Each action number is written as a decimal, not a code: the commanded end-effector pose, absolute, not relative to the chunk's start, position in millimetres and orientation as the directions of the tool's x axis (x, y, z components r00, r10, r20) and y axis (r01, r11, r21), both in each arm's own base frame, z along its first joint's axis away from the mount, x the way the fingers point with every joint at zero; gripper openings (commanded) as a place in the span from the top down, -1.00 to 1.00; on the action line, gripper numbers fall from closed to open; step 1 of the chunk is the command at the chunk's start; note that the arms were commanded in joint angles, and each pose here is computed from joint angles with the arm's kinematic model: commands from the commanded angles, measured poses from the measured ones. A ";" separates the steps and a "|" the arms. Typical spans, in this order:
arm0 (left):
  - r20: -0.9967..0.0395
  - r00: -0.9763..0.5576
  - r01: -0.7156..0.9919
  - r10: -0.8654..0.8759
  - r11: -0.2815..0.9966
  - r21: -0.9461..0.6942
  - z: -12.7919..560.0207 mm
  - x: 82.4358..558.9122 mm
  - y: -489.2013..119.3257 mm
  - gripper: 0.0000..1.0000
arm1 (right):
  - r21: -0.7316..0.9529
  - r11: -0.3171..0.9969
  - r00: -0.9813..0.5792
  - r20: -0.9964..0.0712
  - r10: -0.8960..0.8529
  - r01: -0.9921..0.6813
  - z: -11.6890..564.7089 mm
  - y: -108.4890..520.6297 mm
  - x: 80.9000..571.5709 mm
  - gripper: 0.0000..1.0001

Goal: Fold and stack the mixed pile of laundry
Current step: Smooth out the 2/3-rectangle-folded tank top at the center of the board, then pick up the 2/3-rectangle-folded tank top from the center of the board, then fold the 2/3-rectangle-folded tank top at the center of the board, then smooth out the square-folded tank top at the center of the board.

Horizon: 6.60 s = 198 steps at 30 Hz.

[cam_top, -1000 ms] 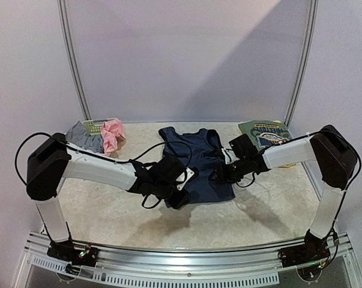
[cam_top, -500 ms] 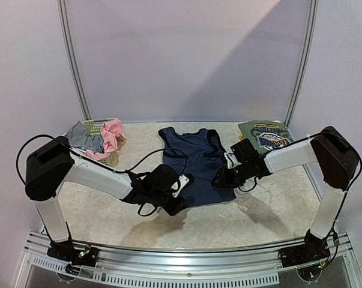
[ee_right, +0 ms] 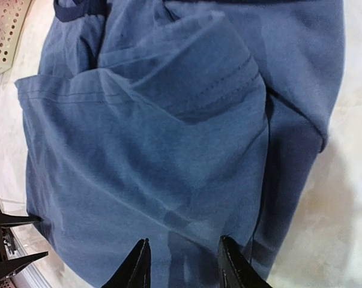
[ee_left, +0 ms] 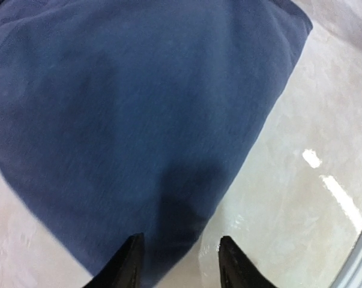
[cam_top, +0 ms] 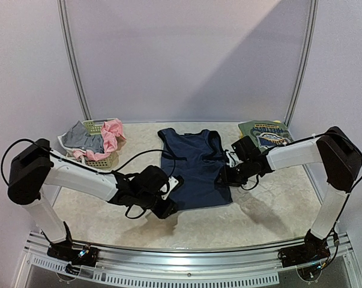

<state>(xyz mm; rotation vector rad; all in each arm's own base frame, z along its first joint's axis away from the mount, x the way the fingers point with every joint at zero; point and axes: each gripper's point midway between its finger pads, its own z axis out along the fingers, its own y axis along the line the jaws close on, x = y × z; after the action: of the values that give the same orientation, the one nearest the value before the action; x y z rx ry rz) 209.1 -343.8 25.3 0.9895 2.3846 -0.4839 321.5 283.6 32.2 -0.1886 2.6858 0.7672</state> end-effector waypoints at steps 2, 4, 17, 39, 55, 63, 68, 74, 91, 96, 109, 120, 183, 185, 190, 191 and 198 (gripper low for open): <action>-0.565 -0.608 0.710 0.558 0.700 -0.072 41.4 203.9 -323.5 -0.03 | 0.478 0.841 -0.908 -0.419 -0.034 -0.252 73.2 281.8 326.5 0.16; -0.565 -0.615 0.690 0.549 0.722 -0.049 45.5 206.7 -316.3 -0.09 | 0.473 0.842 -0.903 -0.429 -0.036 -0.258 80.4 279.8 324.5 0.10; -0.560 -0.677 0.607 0.478 0.793 -0.058 41.5 200.5 -288.1 -0.37 | 0.465 0.862 -0.914 -0.405 0.003 -0.203 80.3 239.4 271.6 -0.60; -0.552 -0.735 0.532 0.395 0.840 -0.108 13.5 203.3 -290.3 -0.30 | 0.542 0.833 -0.966 -0.256 0.034 -0.114 26.0 241.1 242.5 -0.25; -0.543 -0.729 0.545 0.417 0.833 -0.092 -1.2 211.2 -302.0 -0.05 | 0.568 0.812 -0.976 -0.217 -0.012 -0.136 13.9 258.9 236.9 0.37; -0.531 -0.730 0.557 0.430 0.825 -0.099 -7.2 210.1 -304.6 0.40 | 0.559 0.817 -0.976 -0.215 -0.017 -0.138 8.4 260.2 240.2 0.85; -0.535 -0.727 0.567 0.430 0.816 -0.114 -3.6 209.2 -308.4 0.89 | 0.563 0.814 -0.976 -0.218 -0.023 -0.145 10.2 261.8 240.6 1.00; -0.542 -0.720 0.578 0.433 0.806 -0.124 15.8 201.9 -310.6 1.00 | 0.602 0.777 -0.970 -0.238 -0.049 -0.187 32.3 268.7 235.8 1.00; -0.585 -0.665 0.636 0.464 0.763 -0.117 97.2 145.5 -323.5 1.00 | 0.662 0.679 -0.936 -0.336 -0.110 -0.317 119.3 266.6 184.3 1.00; -0.624 -0.643 0.653 0.445 0.743 -0.143 137.0 133.5 -334.4 1.00 | 0.663 0.662 -0.916 -0.389 -0.094 -0.350 147.4 258.5 175.7 1.00; -0.679 -0.607 0.604 0.413 0.795 -0.056 187.3 173.7 -327.6 1.00 | 0.453 0.852 -0.825 -0.563 0.043 -0.264 213.3 226.0 234.3 1.00; -0.665 -0.632 0.525 0.398 0.851 0.011 196.3 240.7 -307.2 1.00 | 0.262 0.945 -0.765 -0.643 0.020 -0.195 234.0 234.7 309.4 1.00; -0.676 -0.659 0.389 0.331 0.918 0.071 158.2 447.0 -250.0 -0.08 | 0.458 0.810 -0.839 -0.538 -0.077 -0.367 136.6 306.1 440.2 0.04; -0.676 -0.657 0.408 0.334 0.912 0.054 161.1 434.3 -255.0 -0.07 | 0.447 0.824 -0.864 -0.495 -0.098 -0.349 112.6 300.1 424.0 0.14; -0.648 -0.669 0.490 0.366 0.872 -0.014 152.2 393.7 -277.6 -0.07 | 0.418 0.861 -0.898 -0.430 -0.095 -0.291 74.9 280.9 401.3 0.23; -0.631 -0.679 0.496 0.376 0.868 -0.017 146.7 386.2 -281.6 -0.07 | 0.403 0.872 -0.902 -0.420 -0.095 -0.279 68.6 276.7 398.8 0.23; -0.513 -0.750 0.481 0.417 0.877 0.010 100.0 335.3 -282.3 -0.44 | 0.337 0.915 -0.919 -0.385 -0.082 -0.223 44.7 254.2 385.6 0.02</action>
<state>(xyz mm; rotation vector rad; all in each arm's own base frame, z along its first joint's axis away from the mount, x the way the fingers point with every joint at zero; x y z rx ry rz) 368.2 -291.1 127.7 0.6441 2.4323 -0.1970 383.5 264.7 36.8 -0.2569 2.7426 0.5931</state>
